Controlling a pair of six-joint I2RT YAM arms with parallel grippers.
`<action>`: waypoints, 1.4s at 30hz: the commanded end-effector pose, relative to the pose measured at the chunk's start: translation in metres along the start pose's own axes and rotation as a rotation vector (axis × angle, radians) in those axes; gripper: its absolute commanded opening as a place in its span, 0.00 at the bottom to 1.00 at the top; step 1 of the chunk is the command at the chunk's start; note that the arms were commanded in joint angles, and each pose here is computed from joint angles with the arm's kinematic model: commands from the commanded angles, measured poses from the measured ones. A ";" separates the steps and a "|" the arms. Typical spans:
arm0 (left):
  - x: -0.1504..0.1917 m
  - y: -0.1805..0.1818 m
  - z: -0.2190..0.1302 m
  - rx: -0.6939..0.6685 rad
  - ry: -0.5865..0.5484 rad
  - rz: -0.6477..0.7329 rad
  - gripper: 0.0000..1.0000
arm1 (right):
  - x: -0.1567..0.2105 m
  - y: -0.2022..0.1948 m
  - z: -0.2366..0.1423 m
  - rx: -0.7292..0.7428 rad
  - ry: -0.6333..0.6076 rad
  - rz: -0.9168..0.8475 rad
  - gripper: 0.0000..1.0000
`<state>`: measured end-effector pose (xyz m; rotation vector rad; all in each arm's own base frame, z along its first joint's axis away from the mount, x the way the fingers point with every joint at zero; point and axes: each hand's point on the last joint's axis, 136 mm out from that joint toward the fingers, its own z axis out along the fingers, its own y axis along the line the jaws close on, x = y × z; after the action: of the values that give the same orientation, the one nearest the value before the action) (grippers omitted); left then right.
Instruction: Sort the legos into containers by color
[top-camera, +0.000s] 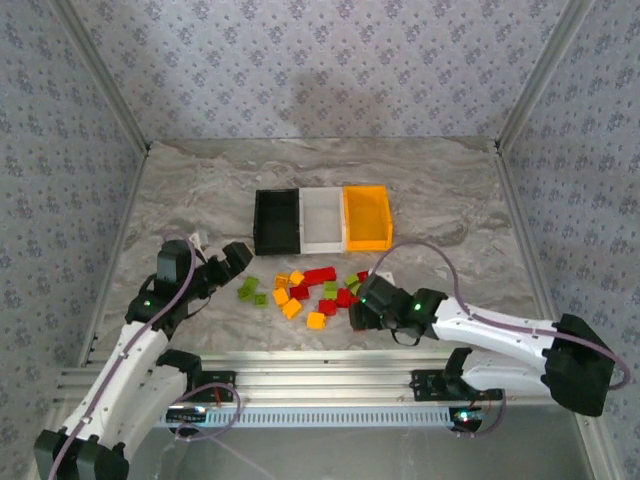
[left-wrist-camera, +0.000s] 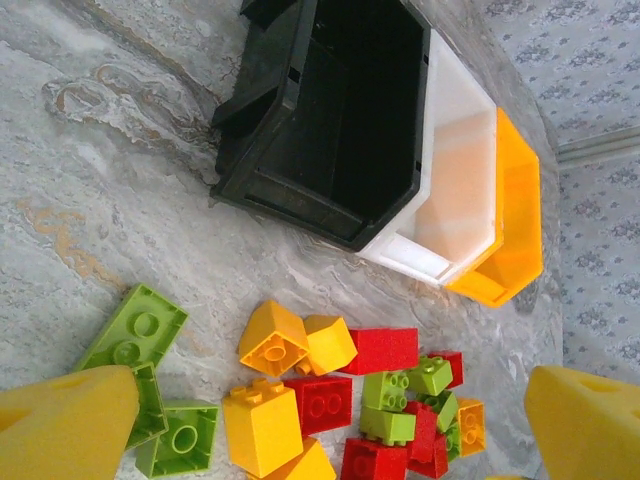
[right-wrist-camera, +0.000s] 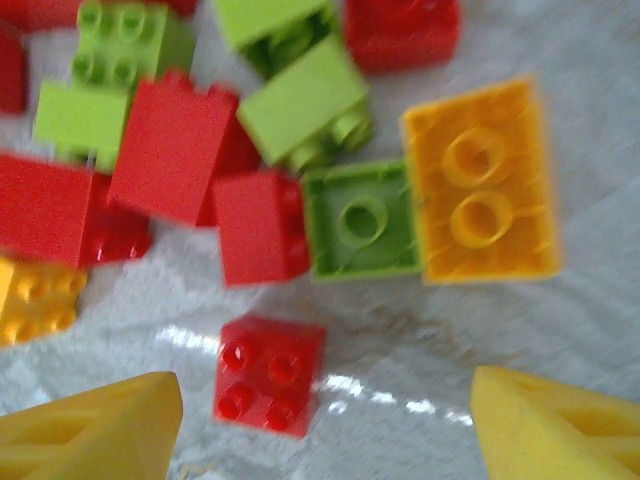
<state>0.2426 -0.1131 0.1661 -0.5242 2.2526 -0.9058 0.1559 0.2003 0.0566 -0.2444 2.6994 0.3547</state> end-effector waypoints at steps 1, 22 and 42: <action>0.002 0.000 -0.001 0.006 0.001 0.026 1.00 | 0.012 0.003 0.012 0.031 0.020 0.051 0.78; 0.006 0.012 0.001 -0.038 0.007 0.017 1.00 | 0.012 0.022 0.039 0.122 0.040 -0.048 0.35; 0.010 0.037 -0.002 -0.168 0.016 -0.051 0.99 | -0.216 -0.026 0.000 0.091 -0.218 0.123 0.28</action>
<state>0.2343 -0.0970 0.1392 -0.6247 2.3226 -0.7842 0.3335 0.2016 0.1493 0.0267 2.4933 0.2846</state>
